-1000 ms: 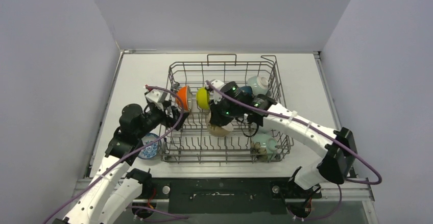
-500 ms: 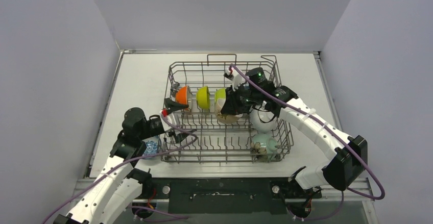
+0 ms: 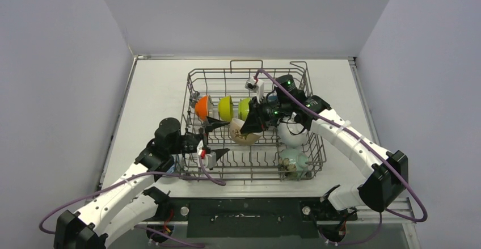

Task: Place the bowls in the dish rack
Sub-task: Adjust the dish rack at the center of the board.

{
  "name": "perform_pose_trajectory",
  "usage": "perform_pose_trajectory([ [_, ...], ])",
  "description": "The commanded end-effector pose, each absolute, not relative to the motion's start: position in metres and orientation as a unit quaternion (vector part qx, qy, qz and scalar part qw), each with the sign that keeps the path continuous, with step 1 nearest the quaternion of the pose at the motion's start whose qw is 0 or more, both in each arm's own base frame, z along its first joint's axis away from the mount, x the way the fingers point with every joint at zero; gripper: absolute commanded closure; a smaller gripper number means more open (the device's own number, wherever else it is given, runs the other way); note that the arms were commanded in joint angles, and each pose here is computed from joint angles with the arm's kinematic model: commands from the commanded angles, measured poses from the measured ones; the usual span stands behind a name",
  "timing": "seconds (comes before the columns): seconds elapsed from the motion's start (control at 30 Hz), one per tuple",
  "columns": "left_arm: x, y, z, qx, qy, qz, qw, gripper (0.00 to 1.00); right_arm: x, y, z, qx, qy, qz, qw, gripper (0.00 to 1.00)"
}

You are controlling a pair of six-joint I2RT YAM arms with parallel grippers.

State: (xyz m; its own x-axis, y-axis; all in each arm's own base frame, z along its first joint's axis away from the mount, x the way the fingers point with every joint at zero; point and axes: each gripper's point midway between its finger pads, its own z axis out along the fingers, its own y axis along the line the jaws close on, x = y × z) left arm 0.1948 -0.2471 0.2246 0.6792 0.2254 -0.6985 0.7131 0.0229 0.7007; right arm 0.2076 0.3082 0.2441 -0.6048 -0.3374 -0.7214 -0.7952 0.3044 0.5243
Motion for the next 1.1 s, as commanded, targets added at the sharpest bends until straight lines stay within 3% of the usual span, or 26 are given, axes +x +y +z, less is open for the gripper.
perform_pose_trajectory([
  [0.0,0.204,-0.258,0.249,0.687,0.304,-0.161,0.64,0.04,0.199,0.318,0.287,-0.402,0.702,0.513,0.288,0.95],
  [0.53,0.206,-0.291,0.243,0.706,0.311,-0.212,0.6,0.0,0.191,0.326,0.291,-0.413,0.689,0.528,0.274,0.95],
  [0.87,0.202,-0.293,0.221,0.74,0.316,-0.206,0.557,0.22,0.192,0.327,0.295,-0.418,0.683,0.529,0.281,0.95],
  [1.07,0.2,-0.29,0.215,0.742,0.32,-0.198,0.555,0.5,0.194,0.326,0.292,-0.417,0.687,0.524,0.282,0.95],
])
